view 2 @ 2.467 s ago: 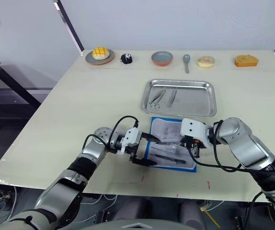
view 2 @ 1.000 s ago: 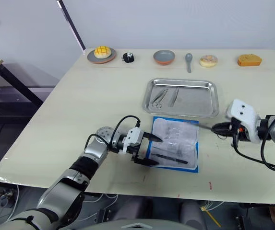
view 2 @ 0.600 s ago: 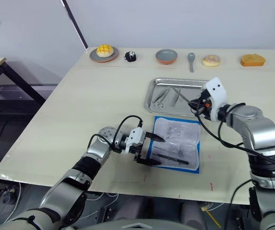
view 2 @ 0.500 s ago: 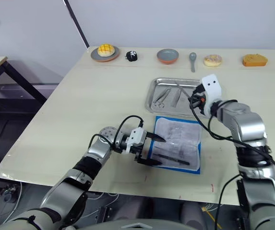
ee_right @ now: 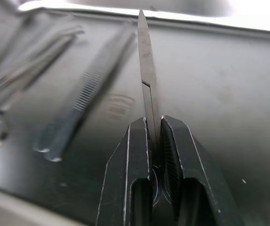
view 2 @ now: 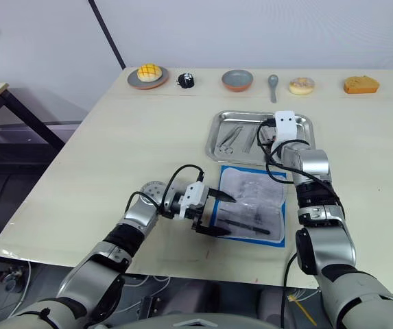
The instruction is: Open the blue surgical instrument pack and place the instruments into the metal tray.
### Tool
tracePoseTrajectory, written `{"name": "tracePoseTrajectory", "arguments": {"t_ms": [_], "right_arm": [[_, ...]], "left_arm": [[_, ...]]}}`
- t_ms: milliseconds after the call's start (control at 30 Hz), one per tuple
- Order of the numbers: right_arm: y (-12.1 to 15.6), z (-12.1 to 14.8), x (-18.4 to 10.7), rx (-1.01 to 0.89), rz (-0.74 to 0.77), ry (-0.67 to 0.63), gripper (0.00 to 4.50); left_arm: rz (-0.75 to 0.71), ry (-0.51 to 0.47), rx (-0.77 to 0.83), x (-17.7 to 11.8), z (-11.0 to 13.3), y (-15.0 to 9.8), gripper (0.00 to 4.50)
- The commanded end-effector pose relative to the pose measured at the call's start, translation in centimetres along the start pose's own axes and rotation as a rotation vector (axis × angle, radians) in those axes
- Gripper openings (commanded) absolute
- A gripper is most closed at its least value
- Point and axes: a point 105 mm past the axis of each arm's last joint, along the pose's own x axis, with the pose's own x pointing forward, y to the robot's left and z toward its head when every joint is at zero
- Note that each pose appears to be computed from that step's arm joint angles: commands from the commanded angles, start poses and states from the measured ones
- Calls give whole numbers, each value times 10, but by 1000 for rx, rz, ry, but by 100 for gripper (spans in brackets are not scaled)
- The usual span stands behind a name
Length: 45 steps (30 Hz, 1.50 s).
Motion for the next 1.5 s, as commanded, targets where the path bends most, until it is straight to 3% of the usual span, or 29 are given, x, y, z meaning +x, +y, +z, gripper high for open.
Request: {"name": "tracePoseTrajectory", "arguments": {"t_ms": [33,200,233,300,500,533,667,833,1133,1300,1500], "right_arm": [[9,19,2,41,7,-55,10],[12,18,5,24,20,-47,10],[13,18,4,10,23,-50,95],[13,19,3,-6,31,-55,163],[3,39,-14,-46,31,-139,422],[3,42,-18,-52,37,-155,444],[6,52,-42,-120,109,-244,444],[26,55,-81,-297,342,-456,444],[11,0,-165,-484,747,-427,444],[-14,-23,-198,-515,857,-326,444],[-36,-26,-238,-534,945,-269,444]], "left_arm": [[-22,141,-252,3,-59,-31,450],[-22,143,-252,3,-60,-32,450],[-22,143,-252,3,-60,-32,450],[-20,144,-253,3,-60,-32,450],[-19,145,-254,2,-60,-32,450],[-19,144,-254,2,-60,-32,450],[-21,144,-251,3,-60,-32,450],[-23,142,-250,5,-60,-31,450],[-24,139,-249,5,-60,-32,450],[-37,134,-240,6,-58,-34,450],[-42,138,-244,6,-60,-37,450]]}}
